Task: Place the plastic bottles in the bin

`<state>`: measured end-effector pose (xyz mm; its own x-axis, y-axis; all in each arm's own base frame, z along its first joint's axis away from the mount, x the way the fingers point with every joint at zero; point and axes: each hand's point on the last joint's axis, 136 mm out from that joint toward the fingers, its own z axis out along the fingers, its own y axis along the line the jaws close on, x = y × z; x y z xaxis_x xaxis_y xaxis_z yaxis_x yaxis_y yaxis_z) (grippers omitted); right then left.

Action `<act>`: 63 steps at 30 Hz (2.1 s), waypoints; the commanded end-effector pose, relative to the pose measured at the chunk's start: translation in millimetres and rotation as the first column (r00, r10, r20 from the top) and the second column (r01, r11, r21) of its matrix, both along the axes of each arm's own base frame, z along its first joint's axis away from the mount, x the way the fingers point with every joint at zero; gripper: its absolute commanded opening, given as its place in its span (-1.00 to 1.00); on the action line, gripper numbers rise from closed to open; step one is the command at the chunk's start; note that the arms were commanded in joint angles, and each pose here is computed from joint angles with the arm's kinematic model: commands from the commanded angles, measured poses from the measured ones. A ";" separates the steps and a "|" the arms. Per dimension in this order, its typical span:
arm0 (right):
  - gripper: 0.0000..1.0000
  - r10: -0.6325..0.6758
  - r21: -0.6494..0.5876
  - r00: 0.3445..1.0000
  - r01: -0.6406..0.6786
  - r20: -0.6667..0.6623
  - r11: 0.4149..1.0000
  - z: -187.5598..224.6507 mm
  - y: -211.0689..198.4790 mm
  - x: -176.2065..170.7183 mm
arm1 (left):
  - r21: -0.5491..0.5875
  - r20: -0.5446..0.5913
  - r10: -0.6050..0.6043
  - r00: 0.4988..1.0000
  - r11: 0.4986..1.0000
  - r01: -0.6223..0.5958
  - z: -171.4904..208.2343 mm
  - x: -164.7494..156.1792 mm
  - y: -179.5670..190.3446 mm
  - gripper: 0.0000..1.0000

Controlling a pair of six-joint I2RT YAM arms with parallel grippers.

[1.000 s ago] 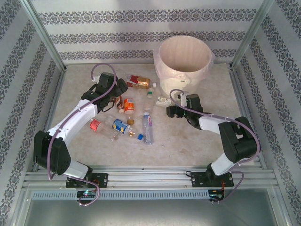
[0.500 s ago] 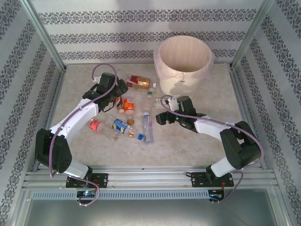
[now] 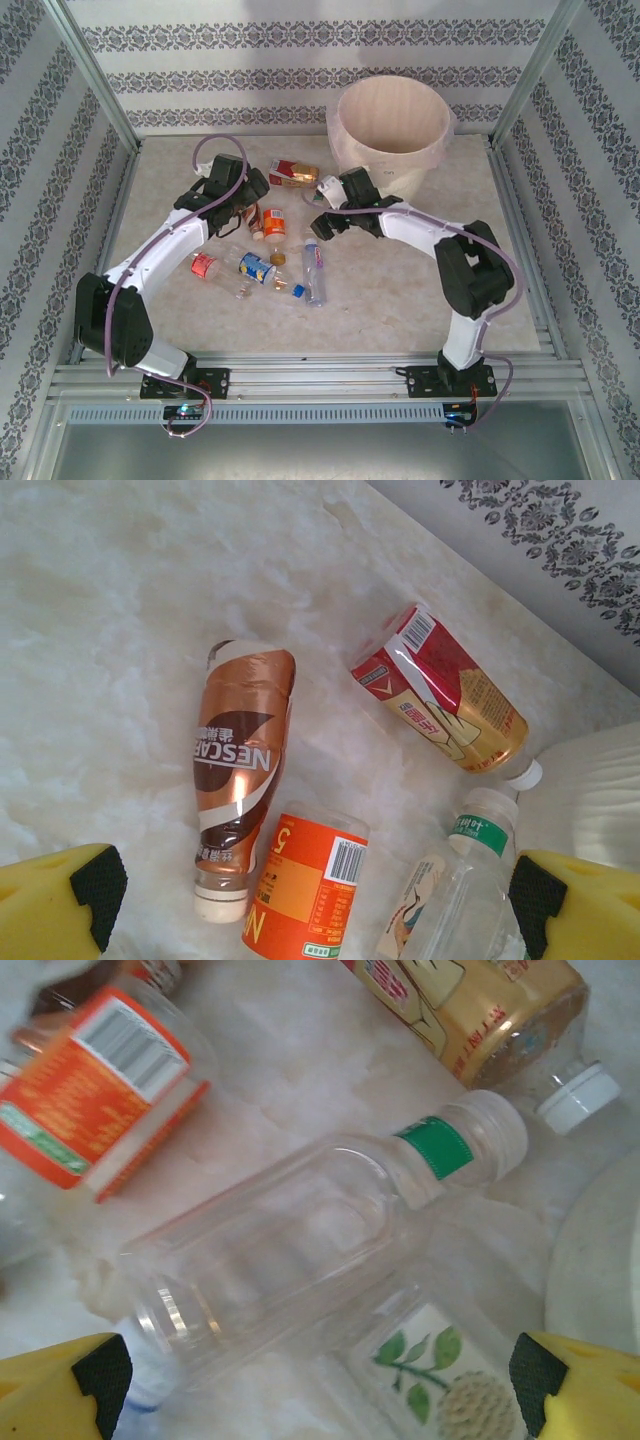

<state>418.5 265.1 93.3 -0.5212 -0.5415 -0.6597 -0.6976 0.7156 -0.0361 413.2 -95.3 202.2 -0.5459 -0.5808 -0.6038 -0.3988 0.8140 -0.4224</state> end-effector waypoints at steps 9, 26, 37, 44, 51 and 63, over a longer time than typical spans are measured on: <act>0.96 -0.027 -0.190 0.969 -0.021 -0.247 0.981 -56.8 -1.9 -45.0 | 0.023 0.008 0.043 0.999 0.999 -0.043 6.3 -13.1 18.8 0.99; 0.95 -0.150 0.014 0.918 0.167 -0.367 0.986 -22.0 -7.1 -126.2 | -0.013 -0.001 0.024 1.000 1.000 -0.024 -2.7 -13.9 13.5 0.99; 0.96 -0.763 0.069 0.566 0.814 -0.312 0.576 12.6 -92.1 -100.0 | -0.020 -0.017 0.013 1.000 1.000 -0.014 -8.7 -7.9 8.7 0.99; 0.96 -0.860 0.008 0.300 0.945 -0.413 0.326 -0.8 -103.9 -91.3 | -0.016 -0.024 0.015 1.000 1.000 -0.015 -10.2 -9.7 9.6 0.99; 0.96 -0.846 -0.070 0.094 0.986 -0.524 0.153 -20.3 -100.2 -106.7 | -0.010 -0.026 0.020 0.999 1.000 -0.020 -13.1 -10.1 11.4 0.99; 0.96 -0.768 -0.123 -0.011 0.989 -0.641 0.088 -53.9 -77.8 -92.7 | -0.008 -0.046 0.014 0.999 1.000 -0.014 -20.5 -8.7 10.1 0.99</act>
<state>320.3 180.8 44.1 -0.6571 0.7398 -0.1445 0.6793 0.6643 0.3119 404.0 -89.7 188.2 -0.5661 -0.5839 -0.5819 -0.4124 0.8118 -0.4134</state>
